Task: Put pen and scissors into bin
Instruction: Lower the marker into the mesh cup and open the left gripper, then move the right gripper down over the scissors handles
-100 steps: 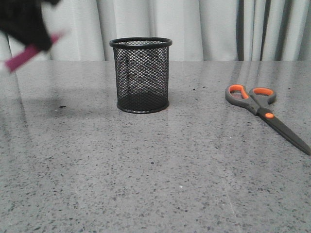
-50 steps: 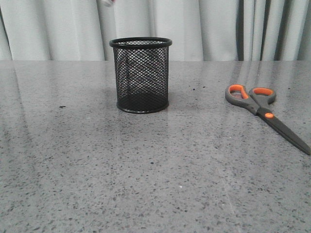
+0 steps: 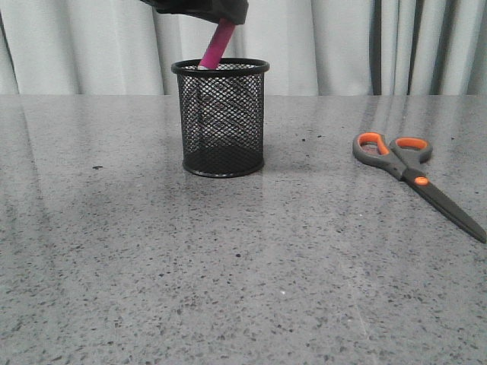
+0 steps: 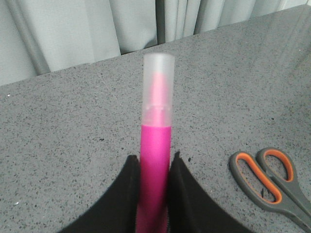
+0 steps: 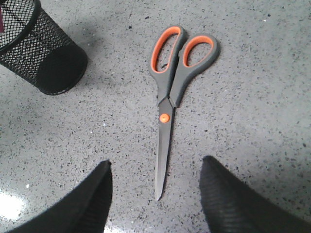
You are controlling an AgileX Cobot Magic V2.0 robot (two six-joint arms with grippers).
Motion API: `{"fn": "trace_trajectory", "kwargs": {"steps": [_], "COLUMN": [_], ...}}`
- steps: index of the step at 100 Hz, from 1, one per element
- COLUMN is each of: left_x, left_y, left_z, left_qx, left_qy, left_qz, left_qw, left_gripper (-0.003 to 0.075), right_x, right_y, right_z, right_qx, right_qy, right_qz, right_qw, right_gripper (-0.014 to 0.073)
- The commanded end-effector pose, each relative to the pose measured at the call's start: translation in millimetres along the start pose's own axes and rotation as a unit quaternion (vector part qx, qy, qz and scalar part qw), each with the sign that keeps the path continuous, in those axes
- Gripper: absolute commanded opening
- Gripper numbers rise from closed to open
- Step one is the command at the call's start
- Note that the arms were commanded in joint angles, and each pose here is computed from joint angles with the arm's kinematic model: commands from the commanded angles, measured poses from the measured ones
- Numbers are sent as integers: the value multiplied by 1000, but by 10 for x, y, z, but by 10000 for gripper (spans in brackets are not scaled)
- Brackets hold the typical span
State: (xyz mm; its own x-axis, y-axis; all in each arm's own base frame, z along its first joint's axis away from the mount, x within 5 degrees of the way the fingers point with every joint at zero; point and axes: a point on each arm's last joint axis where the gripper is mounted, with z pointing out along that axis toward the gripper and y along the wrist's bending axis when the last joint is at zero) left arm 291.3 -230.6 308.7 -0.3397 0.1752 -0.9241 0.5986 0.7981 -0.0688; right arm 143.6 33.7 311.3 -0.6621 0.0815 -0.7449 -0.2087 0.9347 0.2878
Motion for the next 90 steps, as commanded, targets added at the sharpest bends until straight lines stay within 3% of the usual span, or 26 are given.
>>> {"fn": "trace_trajectory", "kwargs": {"steps": [1,17,24,45,68,90], "left_x": [-227,-210,-242,-471,-630,-519], "left_y": [-38,-39,-41,45,446,680], "left_z": [-128,-132,-175,-541,-1154,-1667], "left_qx": [6,6,7,-2,-67,-126], "left_qy": [-56,-44,-50,-87,-82,-121], "left_qz": [-5,-9,-14,-27,-48,-62], "left_qw": [998,999,999,996,993,983], "left_gripper": [69,352,421,394,375,375], "right_x": [-135,-135,-140,-148,-146,-223], "right_y": [18,18,16,14,18,10], "right_z": [-61,-61,-61,-62,-50,111], "right_qx": [2,2,3,4,0,-16], "right_qy": [-40,-40,-43,-47,-43,21], "right_qz": [-3,-3,-3,-3,1,-24], "right_qw": [999,999,999,999,999,999], "right_gripper": [362,362,362,362,362,362]}}
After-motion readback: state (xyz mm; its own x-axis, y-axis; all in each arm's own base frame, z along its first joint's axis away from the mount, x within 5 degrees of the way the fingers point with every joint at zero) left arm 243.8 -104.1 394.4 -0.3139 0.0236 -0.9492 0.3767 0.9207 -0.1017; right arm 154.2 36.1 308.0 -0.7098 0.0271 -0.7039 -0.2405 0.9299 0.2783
